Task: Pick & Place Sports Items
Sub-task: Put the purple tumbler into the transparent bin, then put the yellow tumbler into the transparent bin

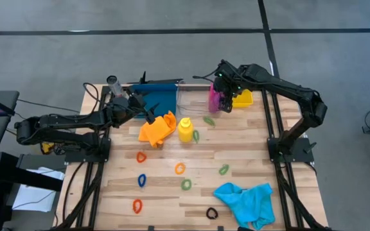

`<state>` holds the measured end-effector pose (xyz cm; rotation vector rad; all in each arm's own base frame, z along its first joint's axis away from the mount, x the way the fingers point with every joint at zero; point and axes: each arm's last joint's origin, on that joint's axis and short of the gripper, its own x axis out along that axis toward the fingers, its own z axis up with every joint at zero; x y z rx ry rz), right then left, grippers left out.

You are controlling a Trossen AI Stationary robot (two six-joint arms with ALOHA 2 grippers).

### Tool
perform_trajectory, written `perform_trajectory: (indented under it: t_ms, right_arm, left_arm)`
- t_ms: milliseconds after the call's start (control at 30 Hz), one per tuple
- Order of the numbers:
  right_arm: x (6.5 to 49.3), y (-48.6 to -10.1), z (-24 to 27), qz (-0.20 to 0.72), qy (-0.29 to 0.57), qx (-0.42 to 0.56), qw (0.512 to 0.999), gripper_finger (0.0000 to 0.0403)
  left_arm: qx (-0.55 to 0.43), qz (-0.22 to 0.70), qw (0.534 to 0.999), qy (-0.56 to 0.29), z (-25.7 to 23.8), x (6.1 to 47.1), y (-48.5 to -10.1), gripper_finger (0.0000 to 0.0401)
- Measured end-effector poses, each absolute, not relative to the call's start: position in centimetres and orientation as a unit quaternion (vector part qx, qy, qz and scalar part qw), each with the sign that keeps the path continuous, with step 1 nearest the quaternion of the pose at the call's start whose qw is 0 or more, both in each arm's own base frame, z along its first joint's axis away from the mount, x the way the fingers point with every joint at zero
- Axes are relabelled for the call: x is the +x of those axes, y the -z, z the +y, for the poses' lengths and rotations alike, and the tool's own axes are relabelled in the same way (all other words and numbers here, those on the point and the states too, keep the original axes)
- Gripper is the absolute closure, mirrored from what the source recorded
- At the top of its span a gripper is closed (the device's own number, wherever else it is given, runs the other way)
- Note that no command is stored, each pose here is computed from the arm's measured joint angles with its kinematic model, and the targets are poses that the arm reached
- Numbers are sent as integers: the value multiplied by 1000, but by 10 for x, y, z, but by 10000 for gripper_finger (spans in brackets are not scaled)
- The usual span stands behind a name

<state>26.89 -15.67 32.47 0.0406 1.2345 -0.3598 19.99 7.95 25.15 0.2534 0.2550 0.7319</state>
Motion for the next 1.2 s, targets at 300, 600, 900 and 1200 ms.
perform_trajectory:
  t_ms: [300, 600, 900, 1200]
  right_arm:
    - [271, -326, -158, 567, 171, 16, 806, 160]
    - [273, -327, -159, 554, 175, 12, 814, 159]
    - [273, -327, -159, 557, 176, 11, 811, 159]
    - [270, -343, -160, 554, 233, -4, 800, 159]
  left_arm:
    - [123, 124, 918, -356, 80, 200, -252, 101]
    - [123, 124, 918, -356, 80, 200, -252, 101]
    - [123, 123, 918, -356, 80, 200, -252, 101]
    - [118, 65, 921, -365, 80, 201, -263, 101]
